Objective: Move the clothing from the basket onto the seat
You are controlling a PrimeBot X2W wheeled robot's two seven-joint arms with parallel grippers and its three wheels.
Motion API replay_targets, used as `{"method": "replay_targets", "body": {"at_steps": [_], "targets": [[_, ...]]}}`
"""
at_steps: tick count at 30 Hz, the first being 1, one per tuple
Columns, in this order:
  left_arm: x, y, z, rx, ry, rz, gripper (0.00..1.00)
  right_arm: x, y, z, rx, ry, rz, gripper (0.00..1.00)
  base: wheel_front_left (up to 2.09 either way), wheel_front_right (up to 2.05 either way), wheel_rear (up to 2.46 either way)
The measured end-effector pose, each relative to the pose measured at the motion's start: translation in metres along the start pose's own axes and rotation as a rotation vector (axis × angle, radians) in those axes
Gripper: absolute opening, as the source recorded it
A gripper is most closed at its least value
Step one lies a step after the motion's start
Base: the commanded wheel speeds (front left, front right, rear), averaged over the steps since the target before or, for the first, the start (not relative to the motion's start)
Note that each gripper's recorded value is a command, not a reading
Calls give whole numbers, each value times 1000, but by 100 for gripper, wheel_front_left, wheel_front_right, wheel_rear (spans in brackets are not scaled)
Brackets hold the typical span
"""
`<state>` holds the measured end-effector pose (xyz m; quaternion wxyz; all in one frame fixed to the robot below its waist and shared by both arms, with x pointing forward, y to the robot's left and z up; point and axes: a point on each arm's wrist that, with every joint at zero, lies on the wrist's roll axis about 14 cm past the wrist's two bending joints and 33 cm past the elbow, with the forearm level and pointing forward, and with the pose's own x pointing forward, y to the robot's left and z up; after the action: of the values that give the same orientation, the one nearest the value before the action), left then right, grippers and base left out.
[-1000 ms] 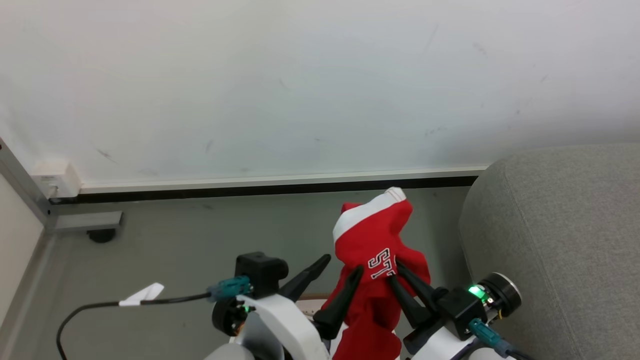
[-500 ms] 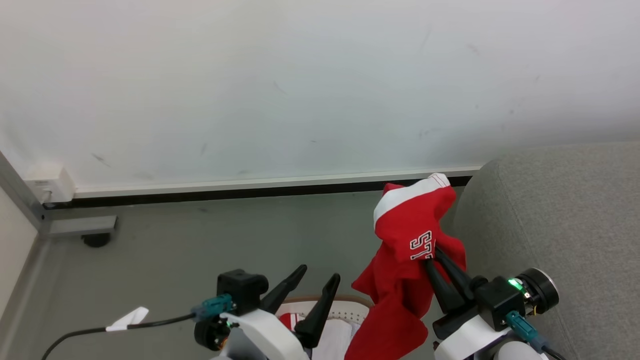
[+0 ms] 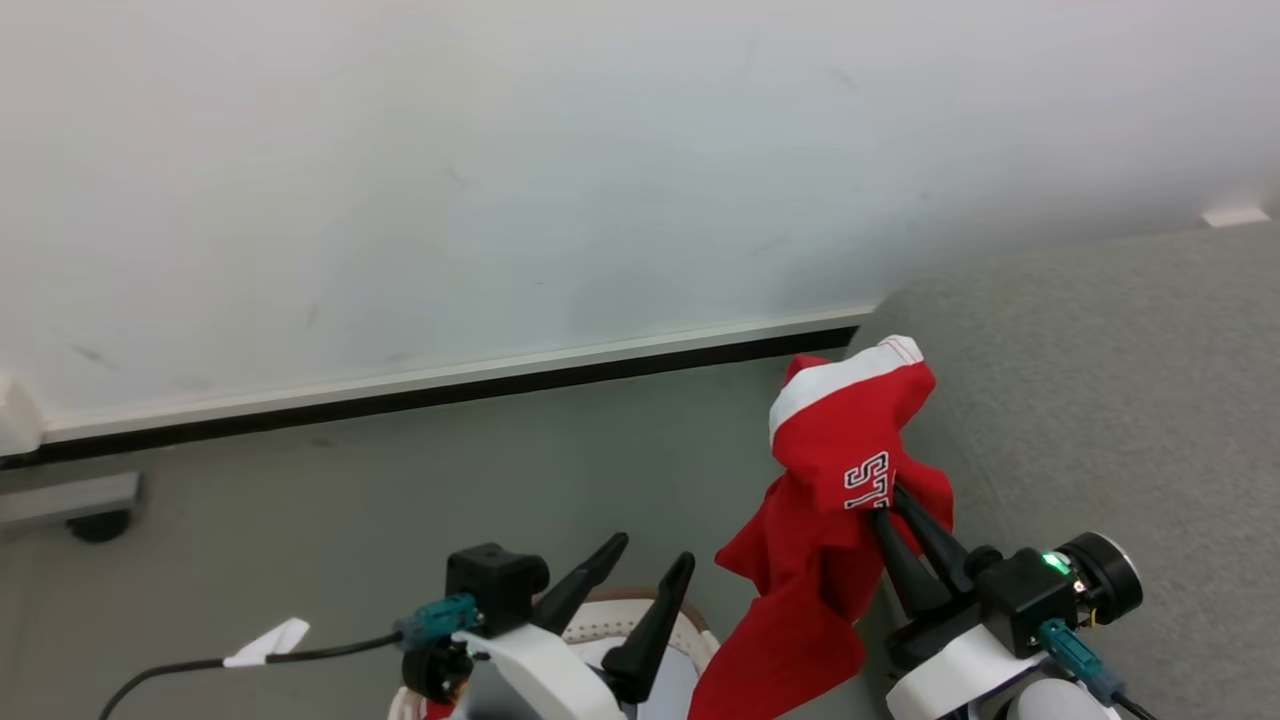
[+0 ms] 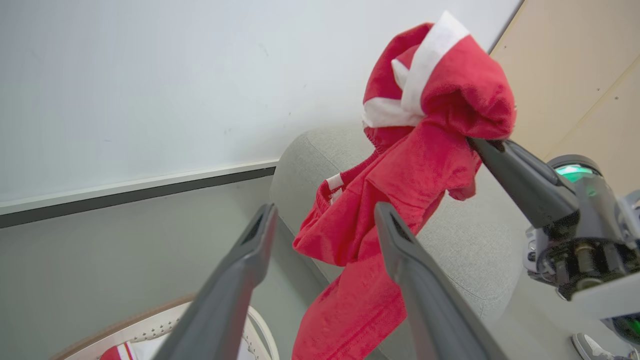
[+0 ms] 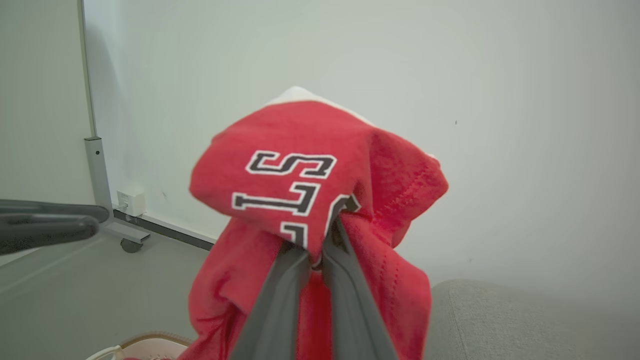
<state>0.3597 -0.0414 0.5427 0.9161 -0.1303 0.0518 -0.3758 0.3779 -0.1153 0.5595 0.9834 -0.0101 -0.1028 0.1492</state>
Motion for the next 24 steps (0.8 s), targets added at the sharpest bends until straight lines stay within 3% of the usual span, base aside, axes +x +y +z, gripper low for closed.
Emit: {"method": "replay_targets", "body": {"at_steps": [15,24], "targets": [[36,-102,-21,-40,57,-342,100,-67,-89,-1,-58,39,-284,0,0,0,0],[54,-109,-22,-43,59,-429,100,-72,-144,7,-76,21,-433,0,0,0,0]]}}
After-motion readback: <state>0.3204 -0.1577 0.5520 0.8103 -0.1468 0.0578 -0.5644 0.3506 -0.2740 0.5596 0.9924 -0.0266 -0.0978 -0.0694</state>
